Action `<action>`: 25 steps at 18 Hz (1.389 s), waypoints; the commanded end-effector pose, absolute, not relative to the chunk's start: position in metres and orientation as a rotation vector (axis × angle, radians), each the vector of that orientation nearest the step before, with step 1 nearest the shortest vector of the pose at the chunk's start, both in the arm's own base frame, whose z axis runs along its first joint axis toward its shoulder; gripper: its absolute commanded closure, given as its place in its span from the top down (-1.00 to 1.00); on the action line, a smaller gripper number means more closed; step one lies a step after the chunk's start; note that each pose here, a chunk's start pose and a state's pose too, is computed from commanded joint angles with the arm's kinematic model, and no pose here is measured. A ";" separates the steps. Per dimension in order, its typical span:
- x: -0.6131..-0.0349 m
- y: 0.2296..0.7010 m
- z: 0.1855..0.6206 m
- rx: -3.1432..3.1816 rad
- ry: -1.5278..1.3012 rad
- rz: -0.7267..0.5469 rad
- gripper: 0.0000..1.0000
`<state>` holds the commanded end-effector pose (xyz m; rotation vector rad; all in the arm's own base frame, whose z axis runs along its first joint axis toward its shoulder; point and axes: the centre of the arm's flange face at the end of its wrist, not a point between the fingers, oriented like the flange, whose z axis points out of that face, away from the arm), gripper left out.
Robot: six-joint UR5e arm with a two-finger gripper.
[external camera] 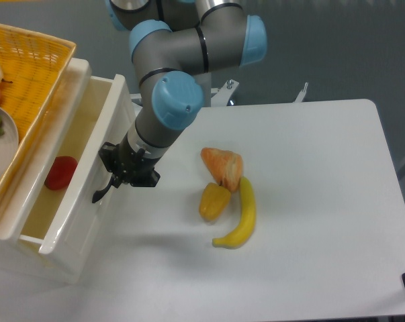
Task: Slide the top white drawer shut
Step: 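Keep pushing the drawer front until flush with the cabinet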
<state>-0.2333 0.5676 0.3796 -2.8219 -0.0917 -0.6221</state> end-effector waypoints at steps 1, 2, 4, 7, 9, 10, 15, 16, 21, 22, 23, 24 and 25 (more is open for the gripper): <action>-0.232 0.568 0.380 -2.822 -0.093 -0.622 -0.85; -0.231 0.569 0.379 -2.821 -0.094 -0.620 -0.85; -0.226 0.572 0.379 -2.823 -0.092 -0.622 -0.85; -0.223 0.573 0.379 -2.826 -0.092 -0.627 -0.85; -0.215 0.579 0.379 -2.821 -0.079 -0.615 -0.85; -0.214 0.582 0.380 -2.816 -0.096 -0.607 -0.85; -0.201 0.592 0.375 -2.813 -0.081 -0.601 -0.85; -0.201 0.593 0.374 -2.814 -0.081 -0.603 -0.85; -0.192 0.596 0.374 -2.817 -0.061 -0.605 -0.85; -0.190 0.596 0.374 -2.817 -0.057 -0.606 -0.85; -0.186 0.598 0.374 -2.817 -0.050 -0.609 -0.85; -0.185 0.598 0.374 -2.818 -0.052 -0.610 -0.85; -0.186 0.598 0.373 -2.819 -0.057 -0.612 -0.85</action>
